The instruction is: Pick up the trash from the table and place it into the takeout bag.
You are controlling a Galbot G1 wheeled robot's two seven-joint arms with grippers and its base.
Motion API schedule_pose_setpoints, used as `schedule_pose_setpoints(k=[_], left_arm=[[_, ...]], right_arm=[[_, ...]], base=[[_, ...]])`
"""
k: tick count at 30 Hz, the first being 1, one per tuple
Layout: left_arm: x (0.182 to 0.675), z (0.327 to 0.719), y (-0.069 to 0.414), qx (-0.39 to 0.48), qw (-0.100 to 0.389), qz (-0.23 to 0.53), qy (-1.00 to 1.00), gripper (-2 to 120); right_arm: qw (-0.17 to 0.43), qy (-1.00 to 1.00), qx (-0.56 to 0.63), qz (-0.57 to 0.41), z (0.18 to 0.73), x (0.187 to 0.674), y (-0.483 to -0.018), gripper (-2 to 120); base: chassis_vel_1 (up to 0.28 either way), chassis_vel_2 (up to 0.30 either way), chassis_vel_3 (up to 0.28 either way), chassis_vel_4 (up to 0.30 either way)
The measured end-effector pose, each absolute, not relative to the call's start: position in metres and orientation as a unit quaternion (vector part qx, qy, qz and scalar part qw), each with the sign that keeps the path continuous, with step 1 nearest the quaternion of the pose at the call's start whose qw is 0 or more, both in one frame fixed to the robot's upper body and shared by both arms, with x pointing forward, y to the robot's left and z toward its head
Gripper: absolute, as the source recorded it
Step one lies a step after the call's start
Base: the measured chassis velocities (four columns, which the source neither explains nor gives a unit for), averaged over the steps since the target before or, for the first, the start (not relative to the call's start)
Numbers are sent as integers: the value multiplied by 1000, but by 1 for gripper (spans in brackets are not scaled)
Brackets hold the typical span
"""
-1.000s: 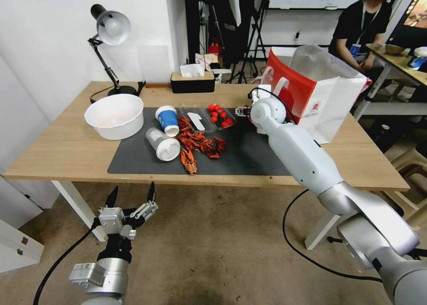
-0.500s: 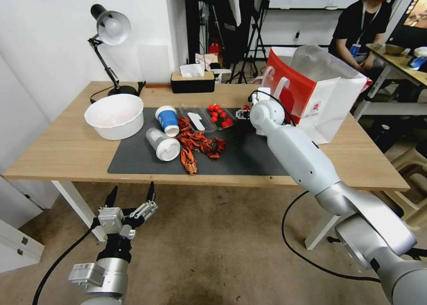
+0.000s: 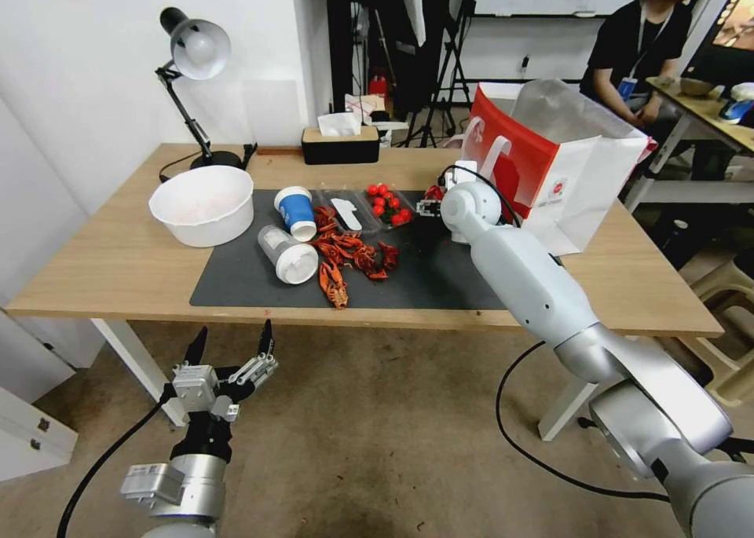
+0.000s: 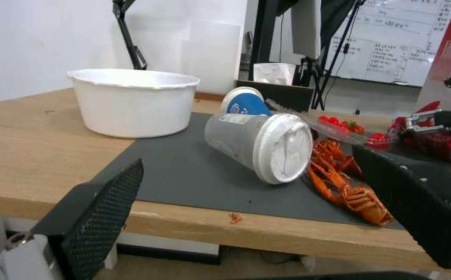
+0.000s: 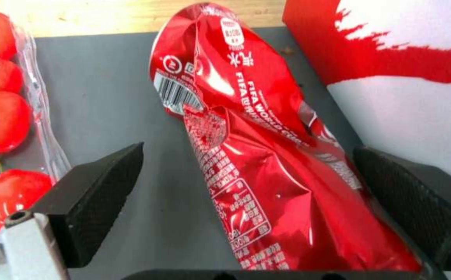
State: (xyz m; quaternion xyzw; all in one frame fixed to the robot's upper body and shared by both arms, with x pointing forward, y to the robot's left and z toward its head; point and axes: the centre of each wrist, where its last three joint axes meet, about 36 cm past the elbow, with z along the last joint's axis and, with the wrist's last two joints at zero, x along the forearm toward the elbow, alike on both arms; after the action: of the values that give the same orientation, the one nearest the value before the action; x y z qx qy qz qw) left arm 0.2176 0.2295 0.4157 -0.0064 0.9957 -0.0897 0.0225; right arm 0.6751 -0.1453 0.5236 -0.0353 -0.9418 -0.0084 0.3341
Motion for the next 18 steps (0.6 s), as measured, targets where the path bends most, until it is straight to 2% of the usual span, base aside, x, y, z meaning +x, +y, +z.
schedule_pose_setpoints(k=[5, 10, 12, 14, 17, 18], left_arm=[[217, 415, 230, -8, 23, -90, 996, 100], [217, 415, 229, -8, 24, -90, 996, 100], [217, 415, 228, -7, 24, -91, 996, 100], [217, 415, 228, -7, 24, -91, 996, 100], [217, 415, 228, -5, 24, -90, 996, 100], [217, 415, 228, -5, 24, -90, 996, 100]], right_arm=[[335, -942, -36, -10, 524, 675, -143, 100], [337, -941, -41, -14, 525, 676, -143, 88], [338, -940, -44, -17, 527, 676, -144, 80], [338, -940, -44, -18, 527, 675, -144, 78], [337, -940, -46, -21, 530, 675, -145, 63], [337, -940, -46, -21, 530, 675, -145, 63]], base=[[0, 0, 0, 0], [0, 0, 0, 0], [0, 0, 0, 0], [0, 0, 0, 0], [0, 0, 0, 0], [0, 0, 0, 0]])
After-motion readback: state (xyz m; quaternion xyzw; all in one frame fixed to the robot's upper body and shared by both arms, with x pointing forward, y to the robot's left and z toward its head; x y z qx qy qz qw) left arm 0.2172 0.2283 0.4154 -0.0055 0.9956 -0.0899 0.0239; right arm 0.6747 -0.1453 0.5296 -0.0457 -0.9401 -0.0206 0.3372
